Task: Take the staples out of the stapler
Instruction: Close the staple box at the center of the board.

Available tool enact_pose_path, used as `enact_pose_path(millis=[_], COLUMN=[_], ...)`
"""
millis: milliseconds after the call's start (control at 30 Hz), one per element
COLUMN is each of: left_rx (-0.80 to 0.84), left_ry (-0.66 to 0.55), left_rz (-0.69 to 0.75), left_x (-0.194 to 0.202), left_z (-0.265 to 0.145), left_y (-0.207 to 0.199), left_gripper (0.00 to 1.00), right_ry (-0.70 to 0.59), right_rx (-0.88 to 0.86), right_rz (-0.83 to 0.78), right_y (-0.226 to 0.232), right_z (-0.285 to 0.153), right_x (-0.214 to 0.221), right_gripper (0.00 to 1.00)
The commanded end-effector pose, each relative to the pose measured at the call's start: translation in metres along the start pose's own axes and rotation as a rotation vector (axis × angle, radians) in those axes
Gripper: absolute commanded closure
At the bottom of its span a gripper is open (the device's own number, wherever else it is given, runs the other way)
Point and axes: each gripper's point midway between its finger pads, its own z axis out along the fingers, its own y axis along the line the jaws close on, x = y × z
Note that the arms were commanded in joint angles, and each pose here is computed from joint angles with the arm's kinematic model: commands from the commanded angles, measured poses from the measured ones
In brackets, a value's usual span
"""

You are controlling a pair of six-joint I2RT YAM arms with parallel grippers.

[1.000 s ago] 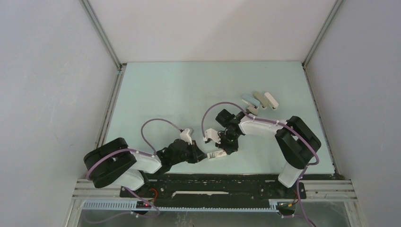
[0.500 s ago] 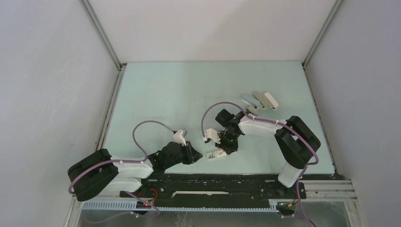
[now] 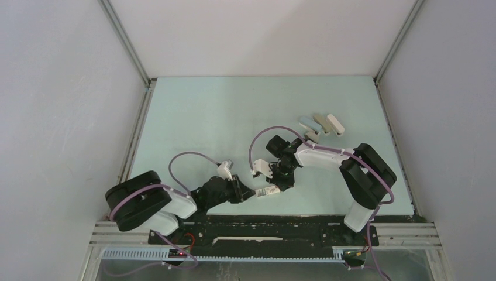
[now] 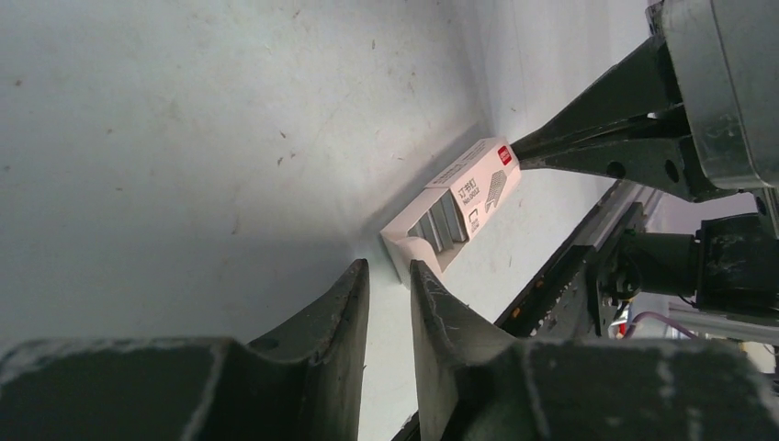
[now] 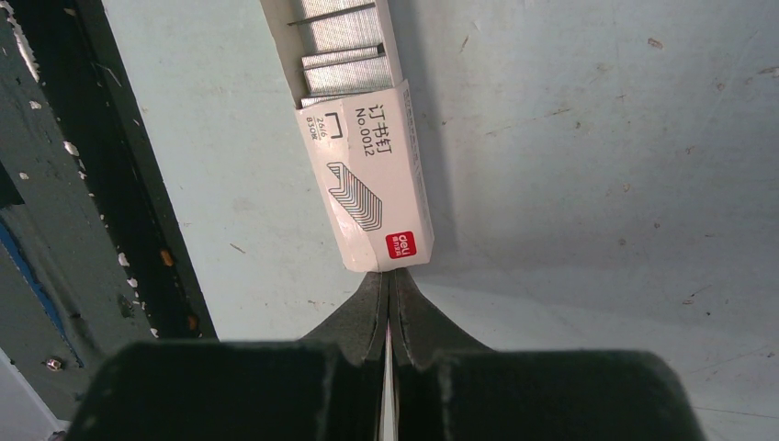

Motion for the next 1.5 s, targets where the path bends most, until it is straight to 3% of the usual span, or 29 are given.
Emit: enact_pose_path(millis=[0,867,1467], left_rx=[0.044,0.066,0.062], left_ry=[0.011,-0.008,0.011], left_rz=[-0.037,-0.109,-0.131], left_x=[0.0049,0.0081,0.0112], left_z=[0.0027,0.0053,0.0110], left_y=[-0.0064,-0.0009,-0.0006], left_gripper=[0.70,0.68,0.75], right_ry=[-0.001,0.002,0.003], right_rx=[0.008,0.005,0.003], right_rz=[-0.018,-0.018,-0.024], right_y=[-0.0050,-0.0041,-0.0026], right_z=[0.0098,0.0108,0.0116], right_x=[-0.0052,-0.0050,-0.0062], right_gripper=[0.95,0.95,0.95])
